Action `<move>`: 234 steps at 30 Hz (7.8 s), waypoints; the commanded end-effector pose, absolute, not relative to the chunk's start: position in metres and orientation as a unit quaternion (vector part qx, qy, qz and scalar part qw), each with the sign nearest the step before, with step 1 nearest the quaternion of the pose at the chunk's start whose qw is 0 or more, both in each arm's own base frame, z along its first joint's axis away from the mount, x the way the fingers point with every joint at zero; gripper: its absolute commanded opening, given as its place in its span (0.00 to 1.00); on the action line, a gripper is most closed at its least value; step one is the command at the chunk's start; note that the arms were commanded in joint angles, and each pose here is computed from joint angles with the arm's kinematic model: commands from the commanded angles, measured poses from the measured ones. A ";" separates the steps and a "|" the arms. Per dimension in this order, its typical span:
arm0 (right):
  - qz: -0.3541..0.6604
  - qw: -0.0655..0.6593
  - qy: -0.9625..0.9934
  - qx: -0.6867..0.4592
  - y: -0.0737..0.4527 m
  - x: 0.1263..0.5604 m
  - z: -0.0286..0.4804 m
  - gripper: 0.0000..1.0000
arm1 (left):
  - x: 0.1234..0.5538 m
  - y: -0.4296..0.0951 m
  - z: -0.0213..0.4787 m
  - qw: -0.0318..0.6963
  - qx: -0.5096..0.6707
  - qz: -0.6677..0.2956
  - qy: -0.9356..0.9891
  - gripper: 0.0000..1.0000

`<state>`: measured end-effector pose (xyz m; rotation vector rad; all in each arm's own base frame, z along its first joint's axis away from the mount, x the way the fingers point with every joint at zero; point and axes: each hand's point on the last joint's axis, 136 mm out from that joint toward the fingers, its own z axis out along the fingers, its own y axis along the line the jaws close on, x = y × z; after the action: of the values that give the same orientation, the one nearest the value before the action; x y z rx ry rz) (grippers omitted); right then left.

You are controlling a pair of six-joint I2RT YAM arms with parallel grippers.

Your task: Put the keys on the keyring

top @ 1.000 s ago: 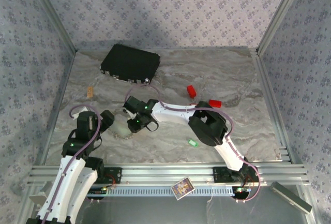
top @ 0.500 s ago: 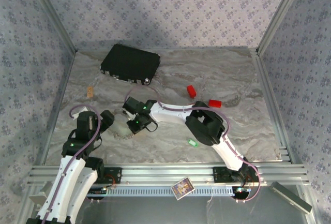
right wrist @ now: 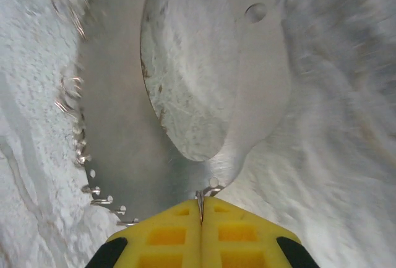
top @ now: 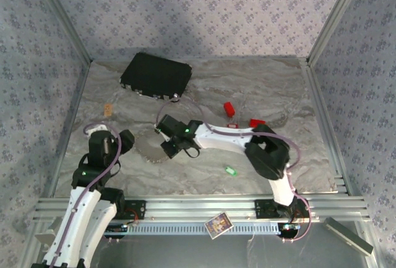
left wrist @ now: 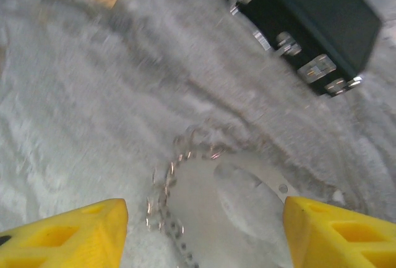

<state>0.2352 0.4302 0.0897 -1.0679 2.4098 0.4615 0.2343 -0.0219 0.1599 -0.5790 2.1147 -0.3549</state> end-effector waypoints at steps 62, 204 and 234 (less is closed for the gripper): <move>0.327 0.530 0.523 -0.582 0.388 0.182 0.257 0.00 | 0.183 -0.214 0.221 0.463 0.535 -0.322 0.629 0.27; 0.285 0.562 0.614 -0.475 0.390 0.186 0.200 0.26 | 0.220 -0.194 0.230 0.327 0.096 -0.328 0.881 0.00; 0.267 0.610 0.598 -0.447 0.347 0.188 0.190 0.22 | 0.192 -0.239 0.209 -0.103 -0.381 -0.276 0.876 0.00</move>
<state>0.1617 0.3549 0.1717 -1.1817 1.4225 0.6623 0.2062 -0.2373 0.2001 -1.1106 2.9280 -0.9062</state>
